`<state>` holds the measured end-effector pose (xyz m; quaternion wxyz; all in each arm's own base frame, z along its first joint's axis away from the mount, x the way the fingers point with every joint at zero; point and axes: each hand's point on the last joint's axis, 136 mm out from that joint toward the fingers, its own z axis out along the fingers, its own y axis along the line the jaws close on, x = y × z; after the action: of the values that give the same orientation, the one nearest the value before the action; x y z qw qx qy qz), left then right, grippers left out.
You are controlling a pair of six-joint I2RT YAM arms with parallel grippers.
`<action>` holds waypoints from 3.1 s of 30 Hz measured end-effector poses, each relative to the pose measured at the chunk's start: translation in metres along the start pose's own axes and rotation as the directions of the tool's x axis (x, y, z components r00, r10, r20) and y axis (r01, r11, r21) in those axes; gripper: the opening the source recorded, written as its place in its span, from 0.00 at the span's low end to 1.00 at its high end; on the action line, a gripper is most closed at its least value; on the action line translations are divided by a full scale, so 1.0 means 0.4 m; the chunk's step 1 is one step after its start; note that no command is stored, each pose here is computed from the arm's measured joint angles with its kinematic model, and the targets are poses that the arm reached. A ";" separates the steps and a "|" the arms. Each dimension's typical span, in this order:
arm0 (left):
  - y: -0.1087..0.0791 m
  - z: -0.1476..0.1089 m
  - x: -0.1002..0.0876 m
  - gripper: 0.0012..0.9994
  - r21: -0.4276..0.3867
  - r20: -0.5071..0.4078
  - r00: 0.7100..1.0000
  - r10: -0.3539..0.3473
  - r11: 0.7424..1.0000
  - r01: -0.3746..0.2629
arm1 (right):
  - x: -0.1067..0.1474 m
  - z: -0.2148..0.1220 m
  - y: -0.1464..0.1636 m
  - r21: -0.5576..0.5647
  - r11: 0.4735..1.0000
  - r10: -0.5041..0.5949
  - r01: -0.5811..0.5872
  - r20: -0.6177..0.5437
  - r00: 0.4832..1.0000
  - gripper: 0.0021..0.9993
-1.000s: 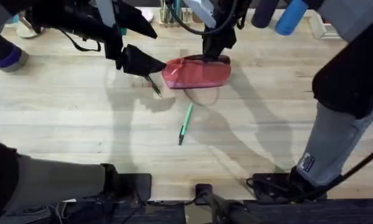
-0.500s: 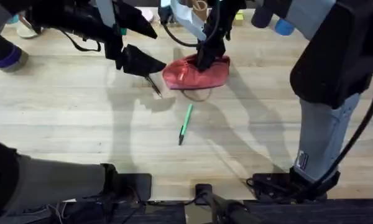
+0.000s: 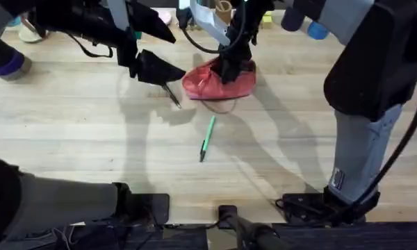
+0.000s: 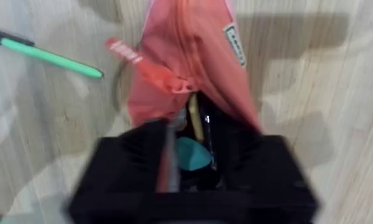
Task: Unzip the bag, pick up the pens from the table one at a time and place them inside, then zip the bag closed.
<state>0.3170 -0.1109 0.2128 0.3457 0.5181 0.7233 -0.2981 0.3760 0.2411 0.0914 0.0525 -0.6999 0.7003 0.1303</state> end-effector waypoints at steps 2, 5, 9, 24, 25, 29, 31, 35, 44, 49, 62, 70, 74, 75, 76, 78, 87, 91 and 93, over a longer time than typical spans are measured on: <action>0.000 0.000 0.000 0.99 0.000 0.000 1.000 0.000 1.000 0.000 | 0.000 0.000 0.001 -0.001 1.000 -0.001 0.001 -0.002 1.000 0.73; 0.000 0.000 0.000 0.99 0.000 0.000 1.000 0.000 1.000 0.000 | -0.001 0.001 0.002 -0.001 1.000 -0.006 0.006 -0.002 1.000 0.99; 0.000 0.000 0.000 0.99 0.000 0.000 1.000 0.000 1.000 0.000 | -0.002 0.001 0.002 -0.001 1.000 -0.006 0.006 -0.002 1.000 1.00; 0.000 0.000 0.000 0.99 0.000 -0.001 1.000 0.000 1.000 0.000 | -0.002 0.001 0.002 -0.002 1.000 -0.001 0.001 -0.002 1.000 1.00; 0.000 0.000 0.000 0.99 0.000 -0.001 1.000 0.000 1.000 0.000 | -0.002 0.001 0.003 -0.002 1.000 0.003 -0.003 -0.002 1.000 1.00; 0.000 0.000 0.000 0.99 0.000 -0.001 1.000 0.000 1.000 0.000 | 0.000 0.001 0.009 -0.011 1.000 0.023 -0.023 -0.007 1.000 1.00; 0.000 0.000 0.000 0.99 0.000 -0.001 1.000 0.000 1.000 0.000 | 0.001 0.000 0.013 -0.016 0.999 0.027 -0.028 -0.010 1.000 1.00; 0.000 0.000 -0.001 0.99 0.001 0.003 1.000 0.000 1.000 0.000 | -0.001 -0.023 0.029 -0.018 0.999 0.035 -0.035 -0.010 0.999 1.00; 0.008 -0.012 0.002 0.99 -0.012 0.015 1.000 -0.012 1.000 0.012 | -0.030 -0.173 0.078 0.069 0.994 0.076 -0.079 0.052 0.996 1.00; 0.024 -0.031 0.014 0.99 -0.039 0.019 0.999 -0.043 0.998 0.043 | -0.031 -0.231 0.087 0.110 0.982 0.143 -0.153 0.091 0.985 1.00; 0.073 -0.086 0.086 1.00 -0.151 -0.021 0.949 -0.315 0.939 0.308 | 0.006 -0.384 0.094 0.193 0.893 0.362 -0.406 0.228 0.904 1.00; 0.088 -0.096 0.141 1.00 -0.252 -0.065 0.818 -0.572 0.802 0.541 | 0.001 -0.420 0.110 0.202 0.868 0.397 -0.454 0.267 0.878 1.00; 0.088 -0.096 0.141 0.99 -0.254 -0.053 0.790 -0.611 0.773 0.581 | 0.001 -0.420 0.110 0.195 0.857 0.419 -0.476 0.272 0.866 1.00; 0.087 -0.095 0.140 0.99 -0.252 -0.050 0.785 -0.617 0.768 0.588 | 0.001 -0.420 0.110 0.194 0.855 0.423 -0.480 0.273 0.864 1.00; 0.084 -0.095 0.140 0.99 -0.249 -0.049 0.780 -0.624 0.764 0.596 | 0.001 -0.420 0.110 0.192 0.854 0.427 -0.484 0.274 0.862 1.00; 0.078 -0.094 0.140 0.99 -0.241 -0.050 0.770 -0.637 0.755 0.609 | 0.001 -0.420 0.110 0.190 0.849 0.435 -0.492 0.275 0.857 1.00; 0.070 -0.092 0.139 0.99 -0.233 -0.036 0.717 -0.696 0.703 0.672 | -0.001 -0.421 0.106 0.190 0.842 0.446 -0.506 0.284 0.849 1.00; 0.090 -0.099 0.163 1.00 -0.307 -0.014 0.615 -0.788 0.589 0.747 | -0.001 -0.421 0.106 0.187 0.838 0.453 -0.513 0.285 0.845 1.00; 0.091 -0.100 0.182 1.00 -0.356 -0.018 0.553 -0.833 0.522 0.775 | -0.001 -0.421 0.107 0.186 0.837 0.455 -0.515 0.285 0.843 1.00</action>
<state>0.3279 -0.0296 0.1746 0.1745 0.0885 0.9460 -0.2583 0.3518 0.1977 0.2578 0.1874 -0.4656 0.8554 0.1282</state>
